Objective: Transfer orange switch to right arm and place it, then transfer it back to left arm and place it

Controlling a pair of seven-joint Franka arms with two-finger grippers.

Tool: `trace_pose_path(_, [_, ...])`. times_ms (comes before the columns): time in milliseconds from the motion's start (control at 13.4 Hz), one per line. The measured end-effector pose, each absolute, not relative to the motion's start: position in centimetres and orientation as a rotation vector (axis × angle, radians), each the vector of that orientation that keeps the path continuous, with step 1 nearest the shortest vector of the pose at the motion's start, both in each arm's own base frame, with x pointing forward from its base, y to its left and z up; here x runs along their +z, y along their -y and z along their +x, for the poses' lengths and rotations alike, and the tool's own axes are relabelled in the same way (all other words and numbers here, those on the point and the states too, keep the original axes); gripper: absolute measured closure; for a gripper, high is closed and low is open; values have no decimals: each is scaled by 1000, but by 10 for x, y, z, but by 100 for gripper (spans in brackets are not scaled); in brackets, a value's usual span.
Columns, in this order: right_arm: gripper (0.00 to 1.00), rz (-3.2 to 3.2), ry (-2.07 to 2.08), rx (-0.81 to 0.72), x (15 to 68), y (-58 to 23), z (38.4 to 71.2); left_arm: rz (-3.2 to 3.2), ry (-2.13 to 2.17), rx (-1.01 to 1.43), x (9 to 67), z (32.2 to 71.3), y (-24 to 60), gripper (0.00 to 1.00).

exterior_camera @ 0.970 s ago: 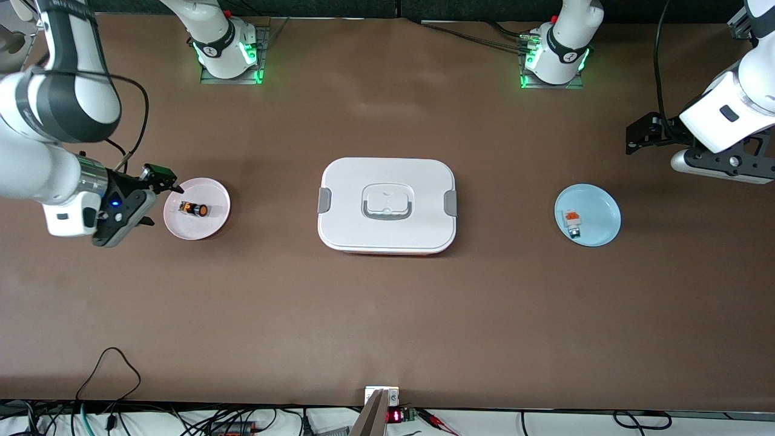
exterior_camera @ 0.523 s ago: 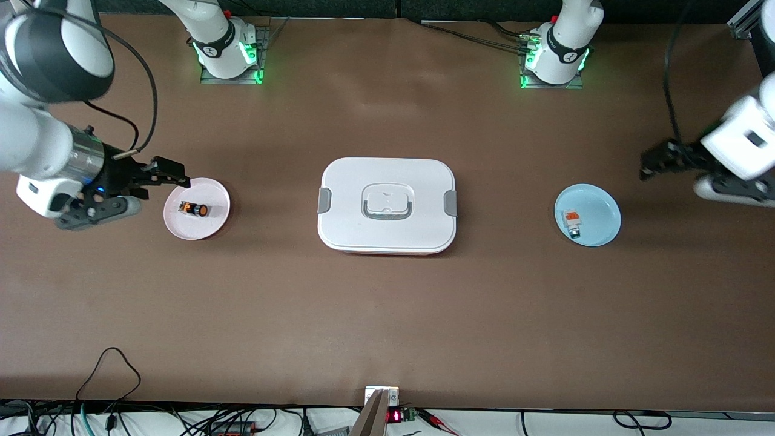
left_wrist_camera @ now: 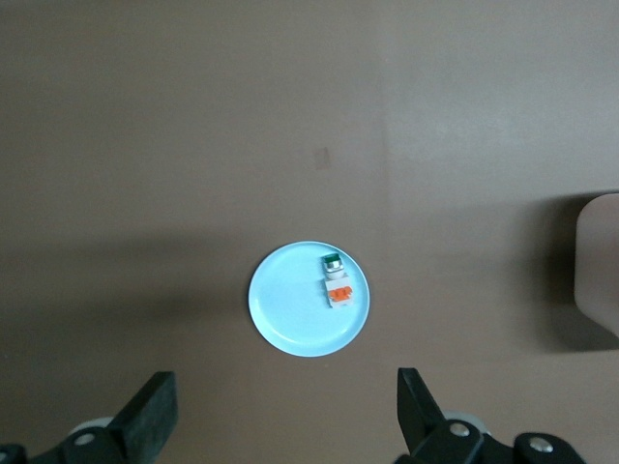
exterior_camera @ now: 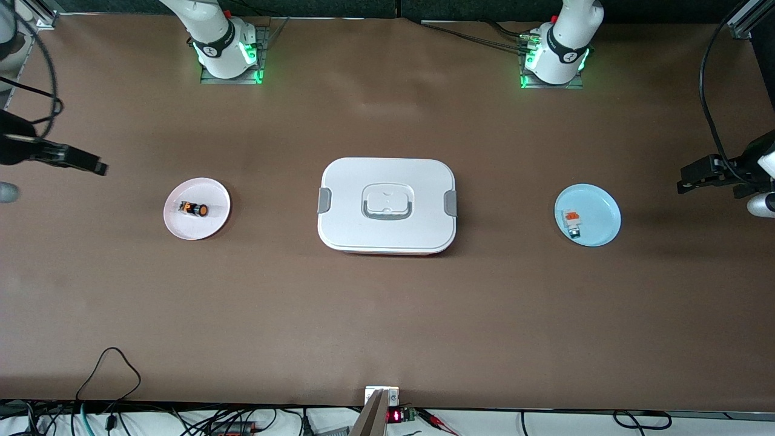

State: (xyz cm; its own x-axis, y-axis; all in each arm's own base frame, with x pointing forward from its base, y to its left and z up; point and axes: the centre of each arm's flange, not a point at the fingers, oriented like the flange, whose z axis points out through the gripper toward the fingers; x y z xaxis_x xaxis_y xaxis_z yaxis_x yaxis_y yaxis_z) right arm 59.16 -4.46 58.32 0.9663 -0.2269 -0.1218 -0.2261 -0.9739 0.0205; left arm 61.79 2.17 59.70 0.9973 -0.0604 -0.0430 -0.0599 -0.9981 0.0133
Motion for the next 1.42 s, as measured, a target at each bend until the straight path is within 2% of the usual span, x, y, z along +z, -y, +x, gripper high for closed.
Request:
trace_pose_path(299, [0,3090,334,-221,596,68,577,3114,90,-78,597,617,-7,0])
trace_pose_path(597, [0,3106,228,-263,583,79,573,3111,109,-68,600,618,0,0])
trace_pose_path(1120, [0,3121,185,-144,590,69,536,3112,103,-68,600,618,-2,0])
trace_pose_path(1418, [0,3121,180,-134,598,67,533,3112,102,-68,600,618,-4,0])
